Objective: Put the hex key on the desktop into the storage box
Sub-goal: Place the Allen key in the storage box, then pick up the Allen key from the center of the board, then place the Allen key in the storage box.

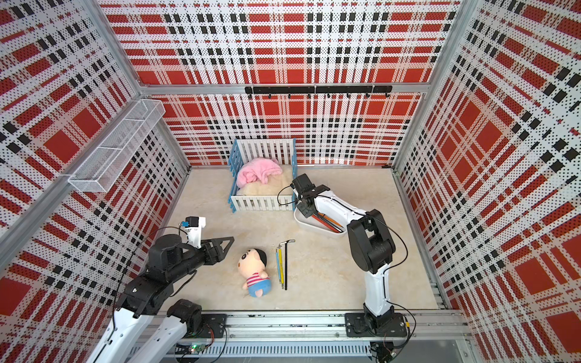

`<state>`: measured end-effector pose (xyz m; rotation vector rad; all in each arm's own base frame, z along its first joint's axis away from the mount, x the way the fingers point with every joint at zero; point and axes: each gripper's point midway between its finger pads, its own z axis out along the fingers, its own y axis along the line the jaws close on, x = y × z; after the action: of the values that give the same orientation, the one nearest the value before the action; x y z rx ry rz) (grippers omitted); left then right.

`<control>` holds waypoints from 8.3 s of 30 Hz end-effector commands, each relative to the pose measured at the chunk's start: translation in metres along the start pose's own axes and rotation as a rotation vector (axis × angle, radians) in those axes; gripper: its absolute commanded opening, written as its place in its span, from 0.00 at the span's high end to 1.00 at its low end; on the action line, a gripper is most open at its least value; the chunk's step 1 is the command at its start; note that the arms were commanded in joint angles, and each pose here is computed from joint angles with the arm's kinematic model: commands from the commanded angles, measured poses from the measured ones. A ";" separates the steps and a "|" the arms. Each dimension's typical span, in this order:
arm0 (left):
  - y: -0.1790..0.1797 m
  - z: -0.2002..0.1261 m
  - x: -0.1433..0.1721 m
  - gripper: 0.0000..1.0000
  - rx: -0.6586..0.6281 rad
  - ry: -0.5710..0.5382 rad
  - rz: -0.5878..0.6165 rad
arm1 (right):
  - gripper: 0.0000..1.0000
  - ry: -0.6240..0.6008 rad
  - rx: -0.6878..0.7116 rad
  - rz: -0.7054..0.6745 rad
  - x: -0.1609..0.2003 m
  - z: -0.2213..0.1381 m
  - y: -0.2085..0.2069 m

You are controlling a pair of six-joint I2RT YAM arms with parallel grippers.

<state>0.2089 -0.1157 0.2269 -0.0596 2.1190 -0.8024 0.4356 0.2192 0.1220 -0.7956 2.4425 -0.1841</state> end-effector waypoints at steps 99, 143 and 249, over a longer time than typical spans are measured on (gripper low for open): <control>-0.002 -0.001 -0.001 0.32 0.035 -0.003 0.027 | 1.00 0.423 -0.072 0.650 0.093 -0.039 0.157; 0.001 0.001 -0.002 0.32 0.018 0.004 0.020 | 1.00 -0.083 0.076 0.001 -0.039 -0.048 -0.074; 0.002 -0.007 -0.008 0.32 0.001 -0.050 0.007 | 0.61 0.305 -0.340 0.438 0.075 -0.071 0.212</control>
<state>0.2075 -0.1119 0.2326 -0.0532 2.0893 -0.8084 0.2544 0.3519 0.0966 -0.5028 2.7797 0.2893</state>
